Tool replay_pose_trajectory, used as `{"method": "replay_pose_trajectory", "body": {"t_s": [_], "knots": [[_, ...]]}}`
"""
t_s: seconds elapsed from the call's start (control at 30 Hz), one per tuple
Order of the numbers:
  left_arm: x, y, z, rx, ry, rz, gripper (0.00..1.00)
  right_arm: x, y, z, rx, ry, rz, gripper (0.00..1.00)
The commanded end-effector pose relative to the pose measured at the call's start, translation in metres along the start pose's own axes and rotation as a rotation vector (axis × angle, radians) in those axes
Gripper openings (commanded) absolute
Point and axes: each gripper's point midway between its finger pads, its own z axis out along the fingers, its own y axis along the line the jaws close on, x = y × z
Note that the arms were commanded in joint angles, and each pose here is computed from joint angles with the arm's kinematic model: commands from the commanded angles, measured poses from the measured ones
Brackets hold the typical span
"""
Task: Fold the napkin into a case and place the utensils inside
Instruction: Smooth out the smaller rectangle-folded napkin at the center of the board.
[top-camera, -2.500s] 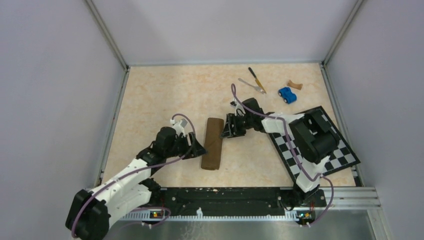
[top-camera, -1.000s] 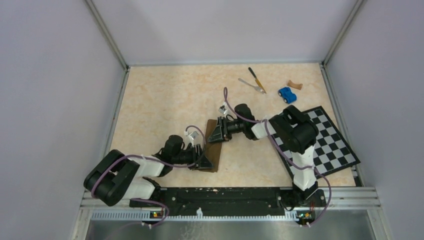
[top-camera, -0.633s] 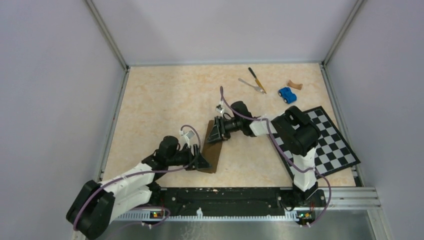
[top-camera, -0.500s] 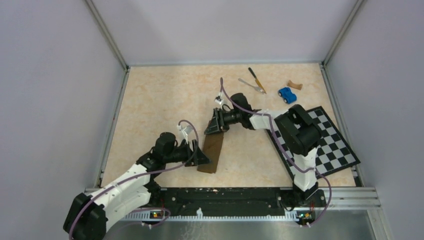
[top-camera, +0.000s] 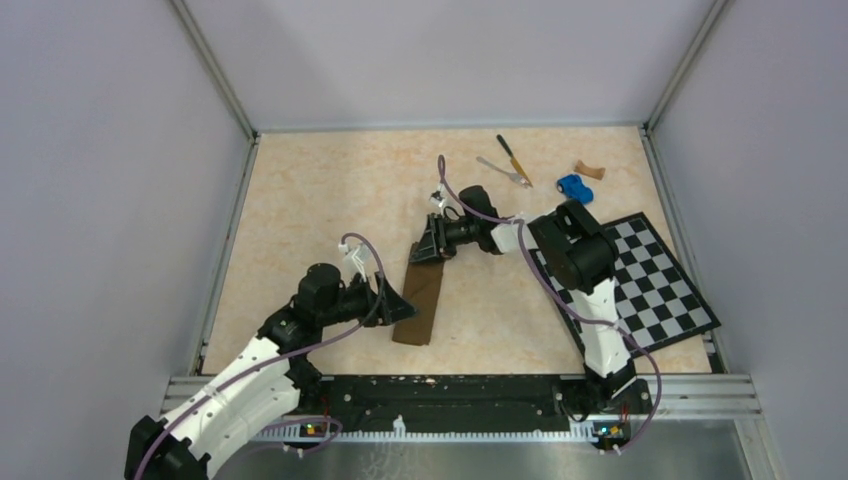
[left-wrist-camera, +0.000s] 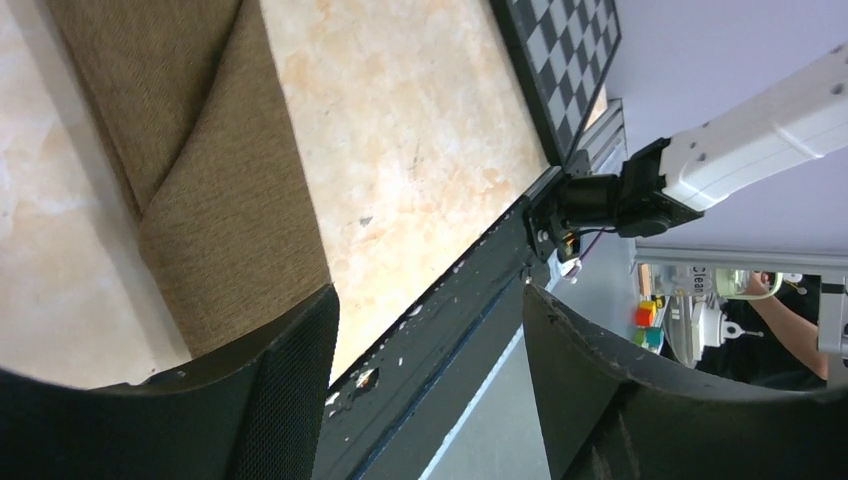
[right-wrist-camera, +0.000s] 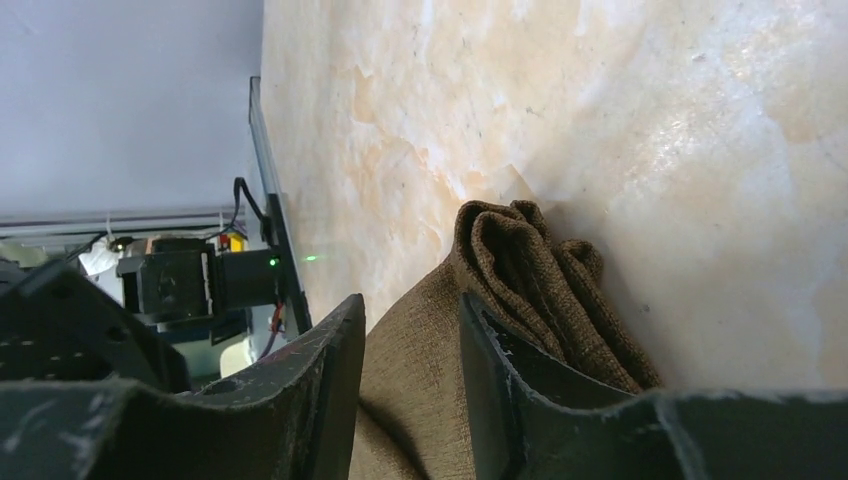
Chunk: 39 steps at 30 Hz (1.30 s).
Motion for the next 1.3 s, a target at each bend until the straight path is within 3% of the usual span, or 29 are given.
{"method": "replay_pose_trajectory", "body": {"t_s": [0.0,0.2,0.4,0.6,0.93,1.13,1.27], "knots": [[0.004,0.008,0.008,0.008,-0.004,-0.04,0.73,-0.008,0.013,0.004,-0.023,-0.039,-0.032,0.4],[-0.003,0.01,0.016,0.002,-0.024,-0.066,0.73,-0.032,0.052,-0.011,-0.087,-0.089,-0.063,0.42],[-0.001,0.007,0.014,0.014,-0.012,-0.071,0.73,-0.037,0.018,0.008,-0.078,-0.098,-0.002,0.41],[-0.003,0.01,0.007,-0.013,-0.052,-0.062,0.73,-0.004,-0.002,0.037,-0.085,-0.027,0.059,0.4],[-0.021,0.004,0.005,-0.036,-0.102,-0.011,0.75,0.03,0.035,0.035,-0.142,0.006,0.036,0.4],[-0.028,-0.001,0.005,-0.043,-0.106,0.003,0.75,-0.002,0.062,0.041,-0.163,0.032,-0.042,0.4],[-0.035,-0.004,-0.001,-0.055,-0.134,0.018,0.75,-0.034,0.115,0.016,-0.229,-0.017,-0.11,0.44]]}}
